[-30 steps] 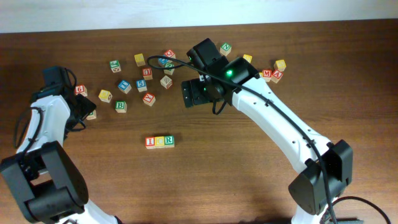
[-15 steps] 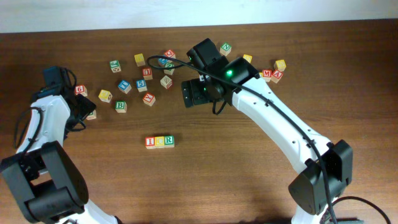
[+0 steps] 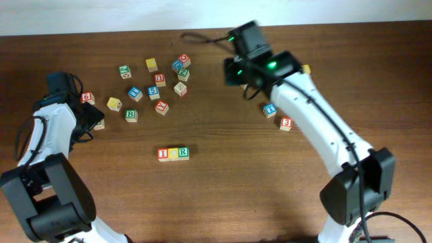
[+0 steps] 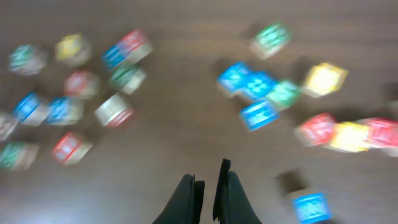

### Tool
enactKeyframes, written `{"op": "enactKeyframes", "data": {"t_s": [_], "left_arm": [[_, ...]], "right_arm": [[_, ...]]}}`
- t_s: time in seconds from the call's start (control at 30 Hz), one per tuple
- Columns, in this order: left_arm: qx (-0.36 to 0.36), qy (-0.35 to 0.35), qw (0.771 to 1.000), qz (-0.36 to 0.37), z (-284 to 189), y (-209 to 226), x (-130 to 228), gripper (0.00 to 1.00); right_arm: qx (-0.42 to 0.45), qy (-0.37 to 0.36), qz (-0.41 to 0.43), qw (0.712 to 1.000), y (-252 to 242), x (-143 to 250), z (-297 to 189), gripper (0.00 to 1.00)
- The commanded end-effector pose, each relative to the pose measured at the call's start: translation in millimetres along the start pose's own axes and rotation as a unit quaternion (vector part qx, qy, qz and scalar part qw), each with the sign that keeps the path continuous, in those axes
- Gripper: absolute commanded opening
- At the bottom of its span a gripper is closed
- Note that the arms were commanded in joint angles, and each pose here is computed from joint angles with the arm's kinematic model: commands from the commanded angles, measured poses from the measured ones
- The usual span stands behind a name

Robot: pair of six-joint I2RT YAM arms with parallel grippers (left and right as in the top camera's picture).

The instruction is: Spell out ICRA

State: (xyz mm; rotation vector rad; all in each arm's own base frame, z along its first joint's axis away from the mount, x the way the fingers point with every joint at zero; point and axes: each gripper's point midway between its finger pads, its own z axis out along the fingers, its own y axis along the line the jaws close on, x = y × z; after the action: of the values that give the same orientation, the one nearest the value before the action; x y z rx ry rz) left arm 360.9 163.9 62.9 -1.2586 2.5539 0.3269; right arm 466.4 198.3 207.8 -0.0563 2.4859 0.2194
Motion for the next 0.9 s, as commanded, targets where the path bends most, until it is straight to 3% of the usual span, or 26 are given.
{"op": "enactKeyframes", "data": {"t_s": [0.0, 0.2, 0.33, 0.57, 0.87], "left_arm": [[0.003, -0.008, 1.0, -0.004, -6.5, 1.8, -2.8, 0.99], [0.003, -0.008, 1.0, -0.004, -6.5, 1.8, -2.8, 0.99], [0.003, -0.008, 1.0, -0.004, -6.5, 1.8, -2.8, 1.0], [0.003, -0.008, 1.0, -0.004, -6.5, 1.8, -2.8, 0.99], [0.003, -0.008, 1.0, -0.004, -6.5, 1.8, -2.8, 0.99]], "right_arm": [[0.081, -0.038, 0.029, 0.996, -59.4, -27.0, 4.1, 0.04], [0.129, -0.009, 0.075, 0.989, -129.5, -20.5, 54.4, 0.04], [0.098, 0.024, 0.087, 0.991, -131.3, -7.0, 71.7, 0.04], [0.132, -0.017, 0.049, 0.99, -153.8, -25.2, 93.8, 0.04], [0.175, 0.051, 0.073, 0.981, -213.8, 21.8, 147.8, 0.04]]}}
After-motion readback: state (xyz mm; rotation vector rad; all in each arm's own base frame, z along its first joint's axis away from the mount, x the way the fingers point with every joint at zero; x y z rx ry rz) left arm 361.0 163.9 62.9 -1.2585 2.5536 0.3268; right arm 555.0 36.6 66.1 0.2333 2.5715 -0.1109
